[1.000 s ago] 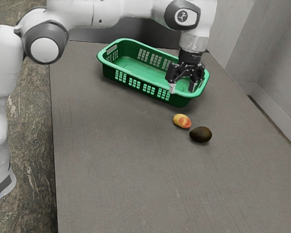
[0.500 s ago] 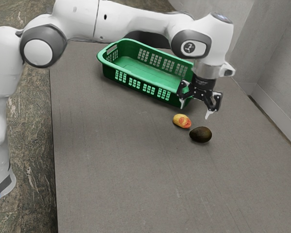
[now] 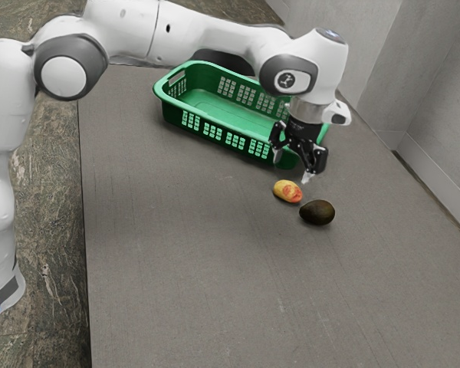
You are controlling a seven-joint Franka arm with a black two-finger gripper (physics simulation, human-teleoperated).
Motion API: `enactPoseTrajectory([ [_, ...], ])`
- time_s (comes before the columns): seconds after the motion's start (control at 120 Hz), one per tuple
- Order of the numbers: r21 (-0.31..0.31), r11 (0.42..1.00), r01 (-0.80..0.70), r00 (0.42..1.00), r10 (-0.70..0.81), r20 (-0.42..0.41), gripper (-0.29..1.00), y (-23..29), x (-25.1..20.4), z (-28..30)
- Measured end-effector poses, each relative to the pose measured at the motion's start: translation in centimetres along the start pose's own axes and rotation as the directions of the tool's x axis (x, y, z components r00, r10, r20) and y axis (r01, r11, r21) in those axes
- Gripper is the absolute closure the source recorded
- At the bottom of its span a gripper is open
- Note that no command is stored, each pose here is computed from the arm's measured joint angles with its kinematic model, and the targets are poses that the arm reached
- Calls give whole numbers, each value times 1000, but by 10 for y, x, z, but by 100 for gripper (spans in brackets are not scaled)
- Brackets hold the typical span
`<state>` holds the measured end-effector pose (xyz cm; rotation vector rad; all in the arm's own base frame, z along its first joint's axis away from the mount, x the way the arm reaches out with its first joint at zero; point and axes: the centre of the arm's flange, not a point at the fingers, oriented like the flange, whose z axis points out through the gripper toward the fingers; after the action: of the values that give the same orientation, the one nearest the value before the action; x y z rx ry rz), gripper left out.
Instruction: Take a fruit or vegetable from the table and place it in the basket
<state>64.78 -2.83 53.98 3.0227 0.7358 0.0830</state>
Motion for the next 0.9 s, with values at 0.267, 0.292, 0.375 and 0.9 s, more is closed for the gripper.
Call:
enactPoseTrajectory([
  [0.267, -29, 975, -219, 976, 218, -21, 0, 12, 29, 13],
  [0.292, -26, 973, -230, 973, 229, -21, 0, 10, 31, 15],
  [0.375, -17, 964, -264, 964, 264, -17, 0, 6, 35, 22],
  [0.9, -46, 887, -459, 888, 459, -25, 0, 28, 41, 62],
])
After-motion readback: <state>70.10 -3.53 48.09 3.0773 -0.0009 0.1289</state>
